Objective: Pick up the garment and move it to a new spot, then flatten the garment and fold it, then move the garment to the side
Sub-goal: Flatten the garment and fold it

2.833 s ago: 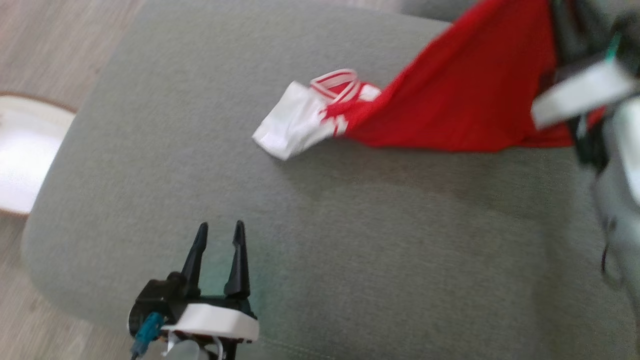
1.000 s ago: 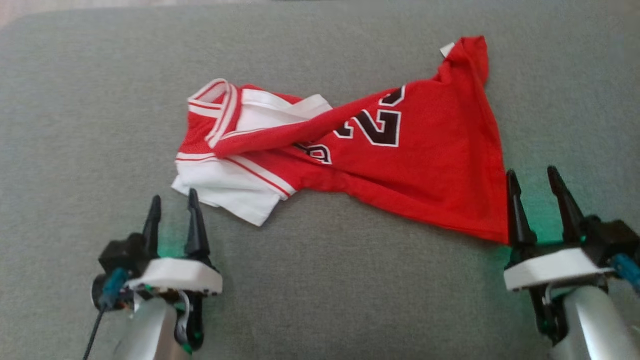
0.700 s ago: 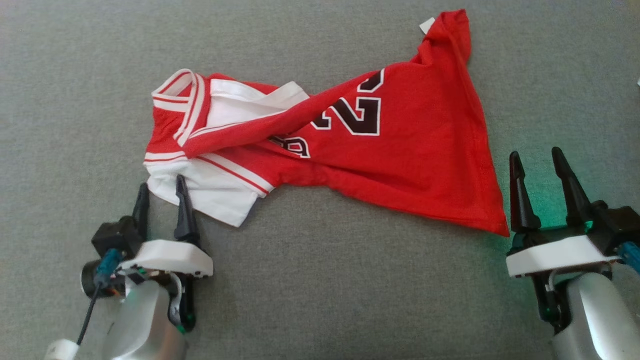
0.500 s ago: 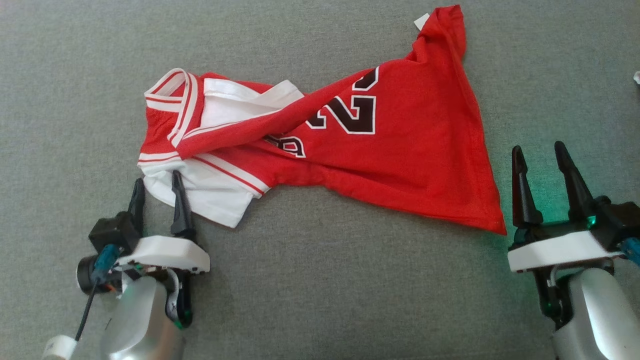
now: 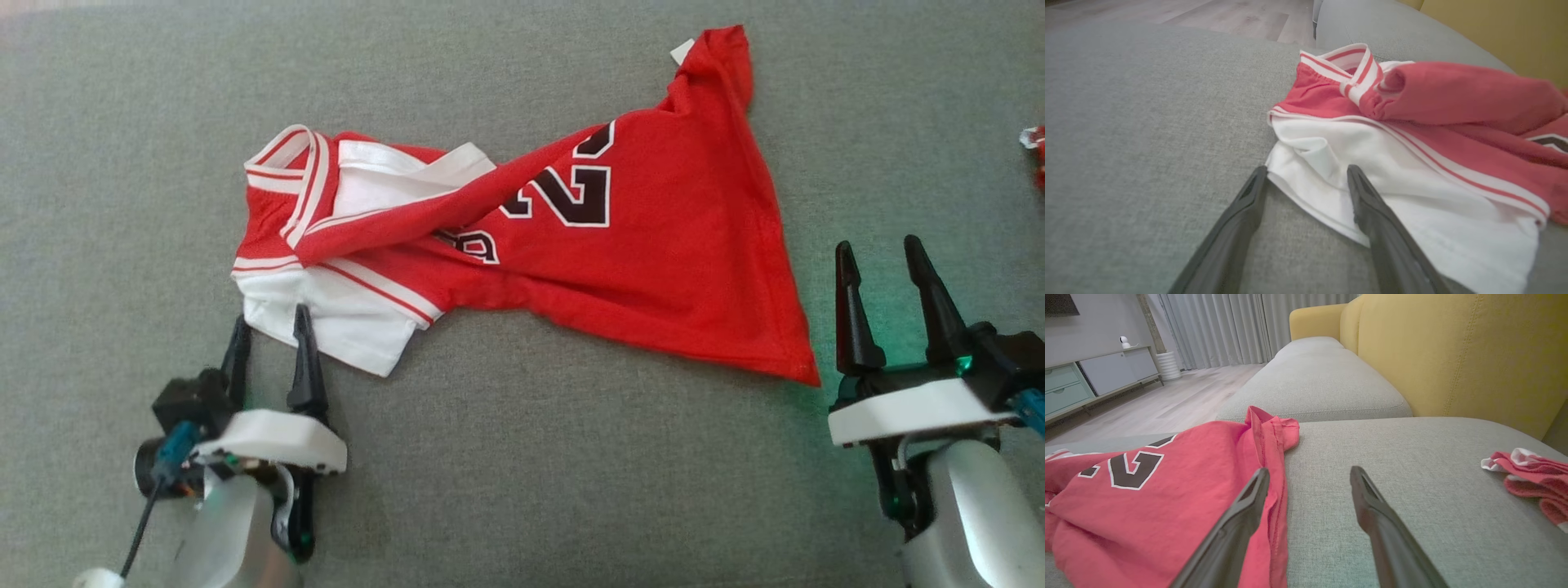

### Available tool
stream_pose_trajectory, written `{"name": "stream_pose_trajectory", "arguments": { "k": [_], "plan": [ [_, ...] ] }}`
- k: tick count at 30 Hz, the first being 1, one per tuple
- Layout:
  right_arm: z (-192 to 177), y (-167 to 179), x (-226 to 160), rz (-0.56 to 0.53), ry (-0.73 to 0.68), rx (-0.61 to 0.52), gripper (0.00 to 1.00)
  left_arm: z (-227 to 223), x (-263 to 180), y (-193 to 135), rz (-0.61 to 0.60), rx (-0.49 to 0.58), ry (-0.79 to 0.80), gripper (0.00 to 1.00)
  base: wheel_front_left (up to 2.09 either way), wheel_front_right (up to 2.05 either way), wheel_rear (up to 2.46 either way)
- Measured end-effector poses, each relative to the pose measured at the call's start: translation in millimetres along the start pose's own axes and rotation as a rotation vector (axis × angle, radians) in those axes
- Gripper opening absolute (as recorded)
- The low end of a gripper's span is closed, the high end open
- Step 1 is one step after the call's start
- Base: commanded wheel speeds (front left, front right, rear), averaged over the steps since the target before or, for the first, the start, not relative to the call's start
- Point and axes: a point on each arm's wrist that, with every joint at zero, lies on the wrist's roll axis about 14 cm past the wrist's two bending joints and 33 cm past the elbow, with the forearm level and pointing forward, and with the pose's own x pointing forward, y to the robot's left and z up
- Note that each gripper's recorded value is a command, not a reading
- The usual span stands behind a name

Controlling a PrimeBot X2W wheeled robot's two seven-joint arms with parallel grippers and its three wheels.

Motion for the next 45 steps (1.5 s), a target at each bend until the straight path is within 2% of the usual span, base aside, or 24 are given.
{"name": "stream_pose_trajectory", "arguments": {
  "k": [7, 8, 9, 10, 16, 24, 25, 26, 27, 30, 38, 45],
  "plan": [
    [3.2, -2.7, -4.0, -0.009, -0.006, -0.001, 1.0, -4.9, -5.4, -0.2, 0.002, -0.006, 0.011, 1.0, 0.0, 0.0, 0.0],
    [3.3, -2.5, -4.1, -0.009, -0.007, -0.001, 1.0, -5.9, -5.7, 0.0, 0.002, -0.005, 0.013, 0.62, 0.0, 0.0, 0.0],
    [3.8, -2.1, -4.1, -0.009, -0.008, 0.001, 1.0, -6.7, -6.1, 0.1, 0.003, -0.004, 0.016, 0.12, 0.0, 0.0, 0.0],
    [4.3, -1.5, -4.3, -0.009, -0.01, 0.002, 1.0, -7.1, -6.9, 0.7, 0.005, -0.004, 0.018, 0.0, 0.0, 0.0, 0.0],
    [12.2, 6.1, -6.6, 0.004, -0.032, 0.013, 1.0, -5.5, -18.9, 7.8, 0.039, -0.012, 0.018, 0.0, 0.0, 0.0, 0.0],
    [8.9, 25.8, -24.0, 0.043, -0.018, 0.031, 1.0, -8.1, -70.9, 28.5, 0.126, -0.024, -0.026, 0.0, 0.0, 0.0, 0.0],
    [8.6, 29.4, -25.2, 0.05, -0.017, 0.035, 1.0, -6.7, -75.9, 30.0, 0.132, -0.026, -0.036, 0.02, 0.0, 0.0, 0.0],
    [8.4, 33.2, -26.1, 0.057, -0.017, 0.038, 1.0, -3.4, -80.4, 31.4, 0.139, -0.026, -0.052, 0.46, 0.0, 0.0, 0.0],
    [7.4, 36.9, -27.2, 0.065, -0.014, 0.041, 1.0, 0.0, -83.9, 32.7, 0.145, -0.025, -0.067, 1.0, 0.0, 0.0, 0.0],
    [3.7, 44.3, -28.8, 0.081, -0.002, 0.044, 1.0, 8.7, -90.3, 34.6, 0.153, -0.009, -0.102, 1.0, 0.0, 0.0, 0.0],
    [7.7, 55.0, -32.9, 0.114, -0.012, 0.012, 1.0, 49.0, -102.7, 25.6, 0.129, 0.139, -0.239, 1.0, 0.0, 0.0, 0.0],
    [5.1, 53.9, -41.0, 0.104, -0.005, 0.018, 1.0, 48.6, -106.9, 24.8, 0.127, 0.152, -0.242, 1.0, 0.0, 0.0, 0.0]
  ]
}}
